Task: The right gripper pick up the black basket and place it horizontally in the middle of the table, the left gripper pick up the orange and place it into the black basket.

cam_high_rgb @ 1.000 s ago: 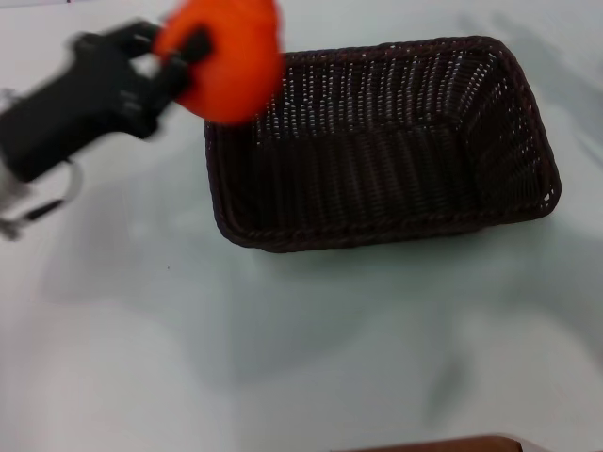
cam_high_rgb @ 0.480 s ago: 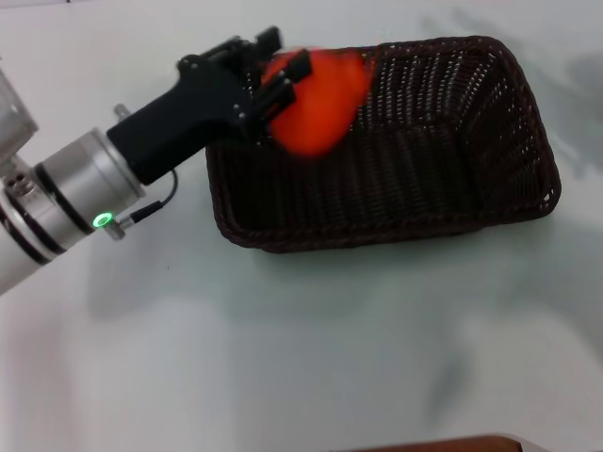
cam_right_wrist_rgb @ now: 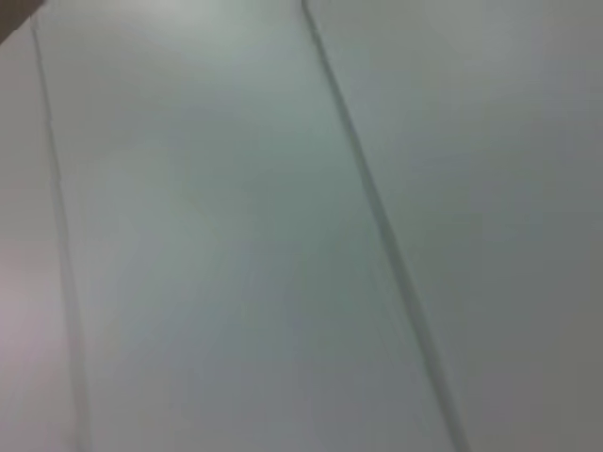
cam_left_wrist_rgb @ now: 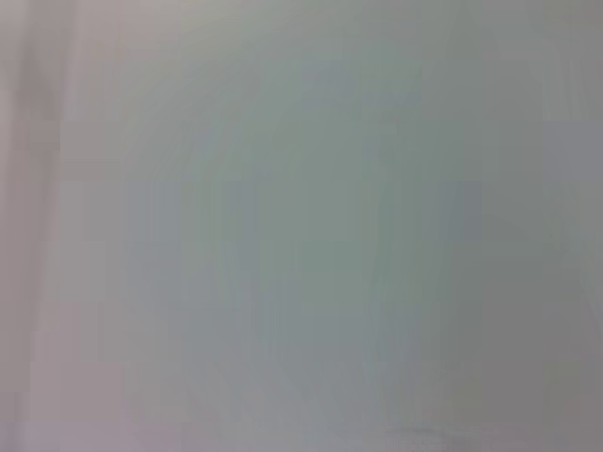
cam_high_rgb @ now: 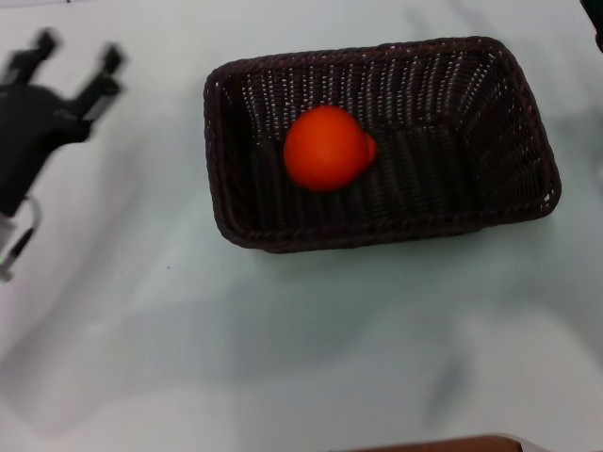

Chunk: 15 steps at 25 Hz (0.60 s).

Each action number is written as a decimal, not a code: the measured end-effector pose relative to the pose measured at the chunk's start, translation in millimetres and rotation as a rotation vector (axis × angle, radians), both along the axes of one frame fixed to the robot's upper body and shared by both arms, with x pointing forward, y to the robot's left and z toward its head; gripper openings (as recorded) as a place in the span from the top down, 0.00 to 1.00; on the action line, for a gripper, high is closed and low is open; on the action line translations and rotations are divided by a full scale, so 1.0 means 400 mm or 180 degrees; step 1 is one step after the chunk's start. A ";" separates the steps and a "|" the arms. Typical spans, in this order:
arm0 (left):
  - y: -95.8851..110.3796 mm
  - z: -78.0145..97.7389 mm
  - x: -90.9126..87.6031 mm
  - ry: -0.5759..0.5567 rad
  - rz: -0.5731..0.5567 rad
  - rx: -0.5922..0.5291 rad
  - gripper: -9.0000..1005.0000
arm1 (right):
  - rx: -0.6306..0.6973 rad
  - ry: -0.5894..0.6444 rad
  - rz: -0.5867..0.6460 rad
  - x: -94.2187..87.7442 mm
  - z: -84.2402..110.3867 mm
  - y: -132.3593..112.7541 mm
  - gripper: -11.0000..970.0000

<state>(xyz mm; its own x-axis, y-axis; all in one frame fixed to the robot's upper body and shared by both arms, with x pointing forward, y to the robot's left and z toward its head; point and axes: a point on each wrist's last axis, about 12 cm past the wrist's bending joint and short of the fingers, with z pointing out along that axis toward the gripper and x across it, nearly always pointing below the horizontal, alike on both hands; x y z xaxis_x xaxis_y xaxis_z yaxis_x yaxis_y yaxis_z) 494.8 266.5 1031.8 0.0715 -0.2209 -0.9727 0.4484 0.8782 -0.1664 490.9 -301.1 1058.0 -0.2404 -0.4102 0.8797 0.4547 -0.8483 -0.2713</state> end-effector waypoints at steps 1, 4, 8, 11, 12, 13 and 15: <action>0.000 0.000 0.000 0.0000 0.0000 0.0000 0.25 | -0.0033 -0.0036 -0.0334 -0.016 -0.017 0.014 0.29; 0.079 -0.024 -0.034 0.0102 0.0675 -0.0233 0.19 | -0.0061 -0.0045 -0.0643 -0.034 -0.029 0.019 0.29; 0.125 -0.038 -0.062 0.0113 0.1107 -0.0241 0.15 | -0.0096 -0.0042 -0.1216 -0.063 -0.042 0.001 0.29; 0.138 -0.042 -0.080 0.0077 0.1216 -0.0167 0.14 | -0.0088 0.0014 -0.1536 -0.064 -0.047 -0.029 0.29; 0.138 -0.043 -0.085 0.0064 0.1238 -0.0141 0.14 | -0.0106 0.0037 -0.1610 -0.061 -0.047 -0.040 0.29; 0.138 -0.044 -0.089 0.0054 0.1257 -0.0131 0.14 | -0.0135 0.0068 -0.1654 -0.056 -0.048 -0.049 0.29; 0.133 -0.046 -0.101 0.0008 0.1269 -0.0119 0.14 | -0.0193 0.0089 -0.1700 -0.049 -0.047 -0.065 0.29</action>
<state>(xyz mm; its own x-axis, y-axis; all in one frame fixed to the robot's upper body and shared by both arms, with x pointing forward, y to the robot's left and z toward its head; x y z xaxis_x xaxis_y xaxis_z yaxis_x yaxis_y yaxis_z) 454.5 319.5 1013.5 0.1563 -0.2115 -0.9648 0.0732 0.9766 -0.2023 471.2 -327.1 1039.3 -0.3780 -0.1856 0.9070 -0.0512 -0.9740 -0.2206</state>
